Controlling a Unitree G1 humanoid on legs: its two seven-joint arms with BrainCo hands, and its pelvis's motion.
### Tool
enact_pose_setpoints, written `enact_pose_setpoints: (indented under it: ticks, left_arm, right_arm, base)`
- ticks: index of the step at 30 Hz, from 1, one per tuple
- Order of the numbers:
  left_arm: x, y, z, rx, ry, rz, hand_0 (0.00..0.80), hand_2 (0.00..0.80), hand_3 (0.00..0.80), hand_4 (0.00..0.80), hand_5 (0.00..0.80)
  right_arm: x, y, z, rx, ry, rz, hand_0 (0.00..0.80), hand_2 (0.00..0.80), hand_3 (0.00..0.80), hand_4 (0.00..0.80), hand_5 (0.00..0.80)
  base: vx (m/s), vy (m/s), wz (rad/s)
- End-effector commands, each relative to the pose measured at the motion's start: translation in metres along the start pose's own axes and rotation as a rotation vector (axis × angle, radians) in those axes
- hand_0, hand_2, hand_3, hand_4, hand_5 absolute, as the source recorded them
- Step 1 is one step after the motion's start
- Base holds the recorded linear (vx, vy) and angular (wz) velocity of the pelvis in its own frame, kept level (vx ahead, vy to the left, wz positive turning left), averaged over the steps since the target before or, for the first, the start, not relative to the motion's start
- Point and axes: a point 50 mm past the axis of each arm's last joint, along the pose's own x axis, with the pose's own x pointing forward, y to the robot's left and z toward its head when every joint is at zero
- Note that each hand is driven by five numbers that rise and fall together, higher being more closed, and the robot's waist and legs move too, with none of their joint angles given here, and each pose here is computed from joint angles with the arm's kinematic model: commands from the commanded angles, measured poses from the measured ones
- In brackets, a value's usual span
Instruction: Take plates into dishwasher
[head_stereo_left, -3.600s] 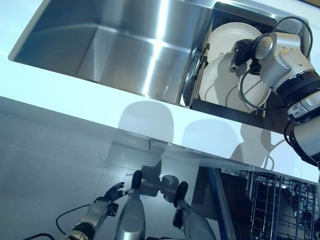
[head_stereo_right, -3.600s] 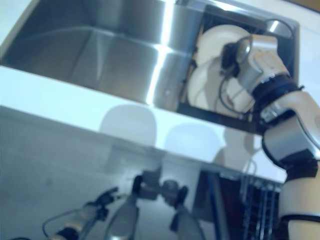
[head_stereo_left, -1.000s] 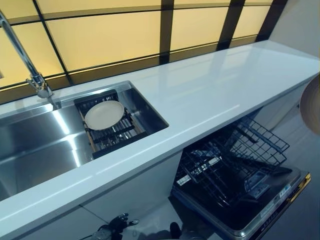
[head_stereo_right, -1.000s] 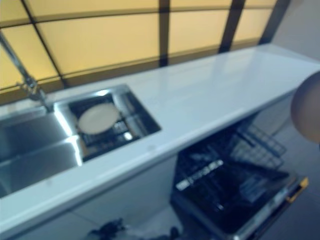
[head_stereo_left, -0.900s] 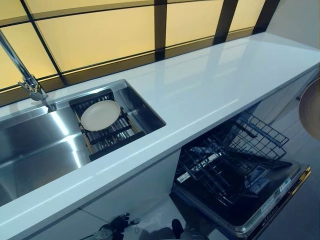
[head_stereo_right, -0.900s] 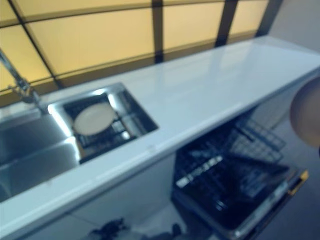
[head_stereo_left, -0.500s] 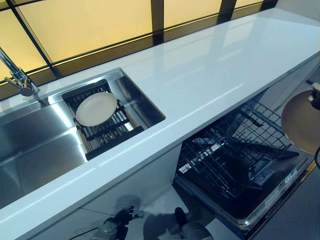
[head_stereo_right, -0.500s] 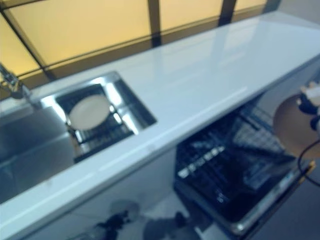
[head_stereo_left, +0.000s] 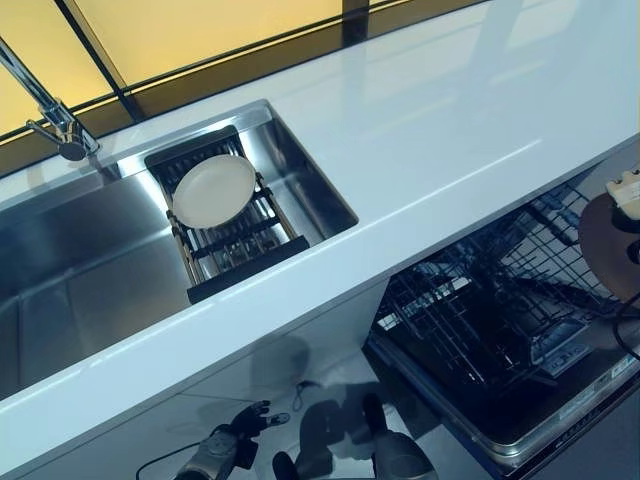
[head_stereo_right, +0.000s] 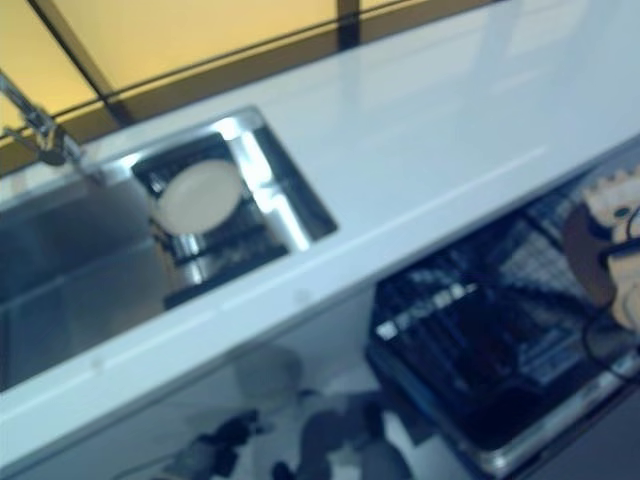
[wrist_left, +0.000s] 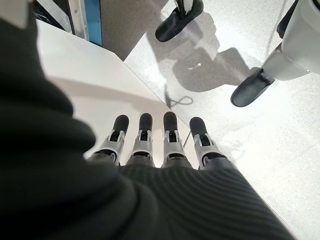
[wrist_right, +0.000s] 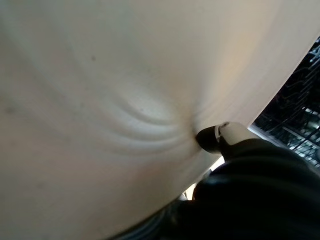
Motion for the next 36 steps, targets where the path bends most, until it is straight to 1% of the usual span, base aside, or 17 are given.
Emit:
enact_pose_setpoints:
  ticks: [1, 7, 16, 22, 36]
  left_arm:
    - [0.0, 0.021, 0.018, 0.055, -0.048, 0.039, 0.0, 0.0, 0.0, 0.0, 0.0]
    - [0.002, 0.019, 0.026, 0.065, -0.073, 0.026, 0.0, 0.0, 0.0, 0.0, 0.0]
    - [0.004, 0.015, 0.035, 0.091, -0.101, -0.001, 0.0, 0.0, 0.0, 0.0, 0.0]
    - [0.004, 0.016, 0.038, 0.092, -0.115, -0.005, 0.0, 0.0, 0.0, 0.0, 0.0]
    - [0.005, 0.018, 0.048, 0.081, -0.154, -0.007, 0.0, 0.0, 0.0, 0.0, 0.0]
  right_arm:
    - [0.017, -0.017, -0.01, -0.034, 0.136, -0.033, 0.8, 0.8, 0.8, 0.8, 0.8]
    - [0.015, -0.007, 0.005, -0.05, 0.128, 0.01, 0.8, 0.8, 0.8, 0.8, 0.8]
    - [0.008, 0.018, 0.024, -0.154, 0.138, 0.113, 0.8, 0.8, 0.8, 0.8, 0.8]
    - [0.005, 0.022, 0.032, -0.2, 0.117, 0.155, 0.8, 0.8, 0.8, 0.8, 0.8]
    - [0.002, 0.019, 0.054, -0.203, 0.088, 0.217, 0.8, 0.8, 0.8, 0.8, 0.8]
  base:
    - [-0.041, 0.023, 0.12]
    - [-0.021, 0.005, 0.03]
    - [-0.019, -0.012, 0.07]
    - [-0.011, -0.004, 0.02]
    - [-0.019, -0.006, 0.05]
